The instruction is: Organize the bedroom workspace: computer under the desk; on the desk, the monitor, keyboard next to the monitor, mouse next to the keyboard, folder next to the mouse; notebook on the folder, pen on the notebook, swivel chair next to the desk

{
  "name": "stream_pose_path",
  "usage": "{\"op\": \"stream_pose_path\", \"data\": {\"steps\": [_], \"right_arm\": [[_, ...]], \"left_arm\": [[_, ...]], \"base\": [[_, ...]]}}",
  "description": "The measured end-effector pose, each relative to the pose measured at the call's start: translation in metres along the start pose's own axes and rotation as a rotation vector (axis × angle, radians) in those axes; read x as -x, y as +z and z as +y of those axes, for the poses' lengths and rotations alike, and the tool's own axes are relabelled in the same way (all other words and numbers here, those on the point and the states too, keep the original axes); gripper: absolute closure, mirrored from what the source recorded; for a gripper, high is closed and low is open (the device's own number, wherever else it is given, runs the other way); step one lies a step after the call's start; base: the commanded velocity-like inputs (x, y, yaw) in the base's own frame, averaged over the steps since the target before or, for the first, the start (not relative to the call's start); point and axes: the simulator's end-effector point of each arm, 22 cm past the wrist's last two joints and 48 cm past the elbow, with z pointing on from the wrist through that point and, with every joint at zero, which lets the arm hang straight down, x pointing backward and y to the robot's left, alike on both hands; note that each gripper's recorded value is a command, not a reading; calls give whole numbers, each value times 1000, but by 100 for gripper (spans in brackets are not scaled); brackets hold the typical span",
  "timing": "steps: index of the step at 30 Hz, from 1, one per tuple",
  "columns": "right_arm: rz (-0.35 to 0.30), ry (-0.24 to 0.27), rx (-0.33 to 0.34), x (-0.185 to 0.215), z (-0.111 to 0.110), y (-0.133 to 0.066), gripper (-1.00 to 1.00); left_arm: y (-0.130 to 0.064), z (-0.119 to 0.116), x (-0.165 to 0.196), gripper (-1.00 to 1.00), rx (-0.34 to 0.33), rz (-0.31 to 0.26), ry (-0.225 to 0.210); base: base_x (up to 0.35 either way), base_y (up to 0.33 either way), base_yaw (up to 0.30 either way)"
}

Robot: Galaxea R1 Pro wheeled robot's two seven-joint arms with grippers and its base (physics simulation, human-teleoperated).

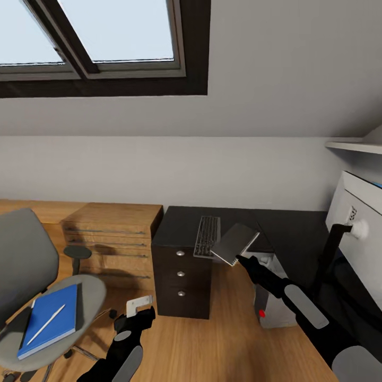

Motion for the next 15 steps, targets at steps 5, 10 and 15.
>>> {"op": "stream_pose_path", "data": {"steps": [5,10,15], "right_arm": [[-4,-1,-6,3,-3,-1,100],[-48,44,-38,21,-22,-8,100],[-76,196,-27,45,-34,-22,100]], "left_arm": [[1,1,1,-100,3,0,-3],[0,0,2,-100,0,-3,-3],[0,0,2,-100,-1,-3,-4]], "base": [[120,0,0],[210,0,0],[322,0,0]]}}
